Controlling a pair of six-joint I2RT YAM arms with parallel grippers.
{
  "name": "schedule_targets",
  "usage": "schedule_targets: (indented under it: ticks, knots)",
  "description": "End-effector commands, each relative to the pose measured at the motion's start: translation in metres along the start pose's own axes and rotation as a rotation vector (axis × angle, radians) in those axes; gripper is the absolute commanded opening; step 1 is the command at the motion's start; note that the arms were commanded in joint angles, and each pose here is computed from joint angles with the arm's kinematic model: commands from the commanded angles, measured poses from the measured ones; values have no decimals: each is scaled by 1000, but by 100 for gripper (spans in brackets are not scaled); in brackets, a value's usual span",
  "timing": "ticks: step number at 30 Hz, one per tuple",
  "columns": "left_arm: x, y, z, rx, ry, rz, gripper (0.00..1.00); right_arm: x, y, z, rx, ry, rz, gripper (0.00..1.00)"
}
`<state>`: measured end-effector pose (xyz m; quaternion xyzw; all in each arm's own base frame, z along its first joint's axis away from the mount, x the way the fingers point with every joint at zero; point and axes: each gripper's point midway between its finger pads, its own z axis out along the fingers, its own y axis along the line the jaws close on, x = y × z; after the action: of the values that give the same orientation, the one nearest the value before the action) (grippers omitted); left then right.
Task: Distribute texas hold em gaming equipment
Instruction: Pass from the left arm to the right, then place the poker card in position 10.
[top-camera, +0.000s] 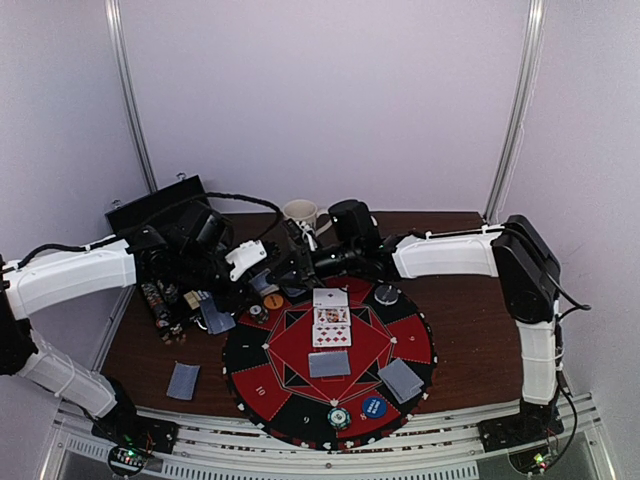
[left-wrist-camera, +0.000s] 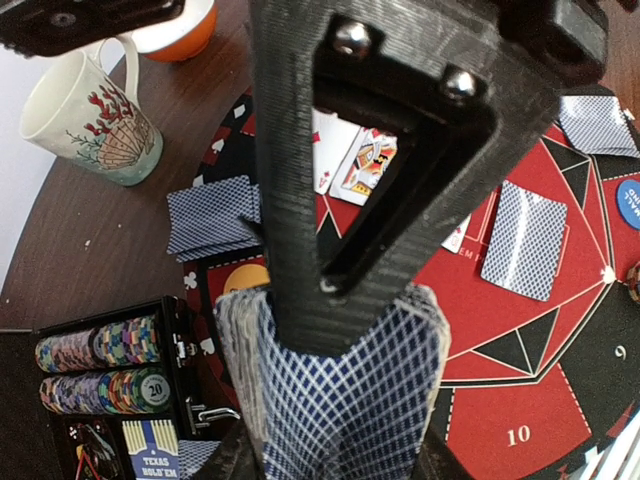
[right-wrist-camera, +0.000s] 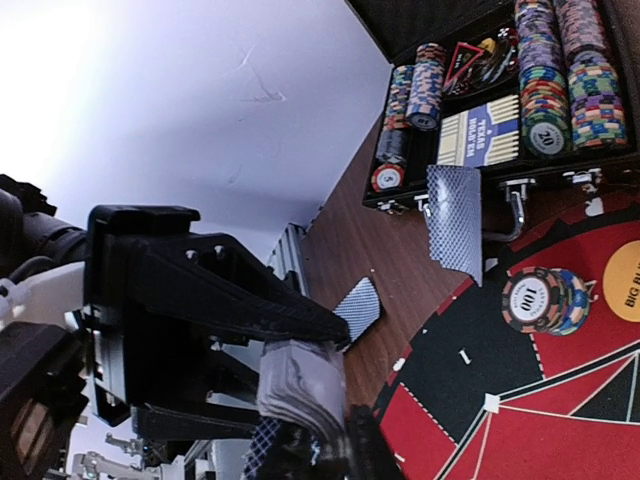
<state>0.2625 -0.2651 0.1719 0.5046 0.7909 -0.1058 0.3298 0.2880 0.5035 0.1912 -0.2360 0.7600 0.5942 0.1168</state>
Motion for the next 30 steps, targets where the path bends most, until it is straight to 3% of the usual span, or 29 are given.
schedule_targets:
  ticks: [1,4,10,12,16,21,23,26,30]
  knots:
    - [-18,10,-6,-48,-65,20,41,6,0,6,-19,28,3,0]
    - [-15,11,-5,-55,-57,-2,54,10,-2,1,-3,19,-8,0]
    - [-8,11,-5,-61,-38,-124,93,29,-26,-8,99,41,-30,0]
    - [-9,10,-10,-57,-50,-148,98,35,-30,-9,111,48,-34,0]
    - [-14,14,-27,-53,-106,-210,98,51,-42,-7,162,78,-54,0]
    - [9,73,-45,-186,-147,-499,98,84,-33,23,126,147,-70,0]
    - [40,101,-45,-258,-125,-648,91,96,-30,36,121,161,-67,0]
    - [81,126,-39,-325,-103,-827,72,112,-29,57,128,186,-71,0]
    - [111,140,-30,-375,-133,-968,59,135,-33,80,168,239,-99,0]
